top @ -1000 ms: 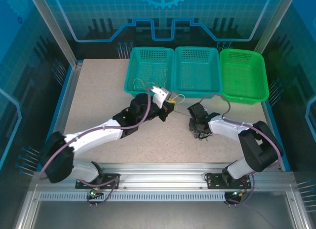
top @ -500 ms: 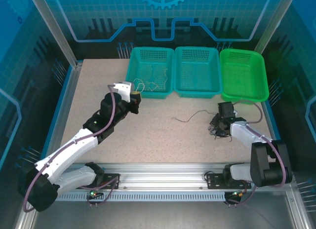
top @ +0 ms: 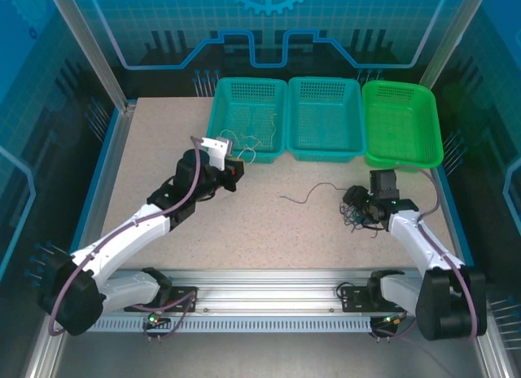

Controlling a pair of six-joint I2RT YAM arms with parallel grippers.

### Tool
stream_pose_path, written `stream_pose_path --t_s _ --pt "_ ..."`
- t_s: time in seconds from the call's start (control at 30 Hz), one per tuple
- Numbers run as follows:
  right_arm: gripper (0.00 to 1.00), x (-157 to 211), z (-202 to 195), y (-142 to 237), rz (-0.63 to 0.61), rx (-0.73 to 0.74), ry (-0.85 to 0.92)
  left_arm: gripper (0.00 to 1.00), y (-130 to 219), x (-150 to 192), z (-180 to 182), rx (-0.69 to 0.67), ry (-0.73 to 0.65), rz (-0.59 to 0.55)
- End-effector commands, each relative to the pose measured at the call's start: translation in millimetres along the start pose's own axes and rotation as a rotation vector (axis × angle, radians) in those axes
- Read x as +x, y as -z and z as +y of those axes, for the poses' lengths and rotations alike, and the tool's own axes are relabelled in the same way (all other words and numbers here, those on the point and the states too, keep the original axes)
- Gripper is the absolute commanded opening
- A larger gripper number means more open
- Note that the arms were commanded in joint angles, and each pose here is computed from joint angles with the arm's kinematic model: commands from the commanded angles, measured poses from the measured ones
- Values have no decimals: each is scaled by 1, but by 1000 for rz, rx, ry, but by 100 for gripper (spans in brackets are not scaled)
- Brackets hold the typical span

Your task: Untangle the cables

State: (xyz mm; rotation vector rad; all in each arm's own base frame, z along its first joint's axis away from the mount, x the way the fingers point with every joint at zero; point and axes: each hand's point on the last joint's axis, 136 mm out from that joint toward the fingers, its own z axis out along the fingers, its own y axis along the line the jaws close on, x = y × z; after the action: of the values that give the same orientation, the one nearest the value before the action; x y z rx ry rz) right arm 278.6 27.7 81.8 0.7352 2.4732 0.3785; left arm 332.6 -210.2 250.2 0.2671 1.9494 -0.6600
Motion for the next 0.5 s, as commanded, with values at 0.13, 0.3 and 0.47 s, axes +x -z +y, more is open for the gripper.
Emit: stream_pose_path --t_s 0.13,0.3,0.47 --pt "88 2 60 69 29 -280 217 0 16 -138 -43 42 -159 -276" --pt "100 -9 74 103 -58 -343 241 0 2 -213 -50 -1 -254 -390" --pt "100 -11 73 112 -73 -338 232 0 -25 -265 -33 -62 -274 -461"
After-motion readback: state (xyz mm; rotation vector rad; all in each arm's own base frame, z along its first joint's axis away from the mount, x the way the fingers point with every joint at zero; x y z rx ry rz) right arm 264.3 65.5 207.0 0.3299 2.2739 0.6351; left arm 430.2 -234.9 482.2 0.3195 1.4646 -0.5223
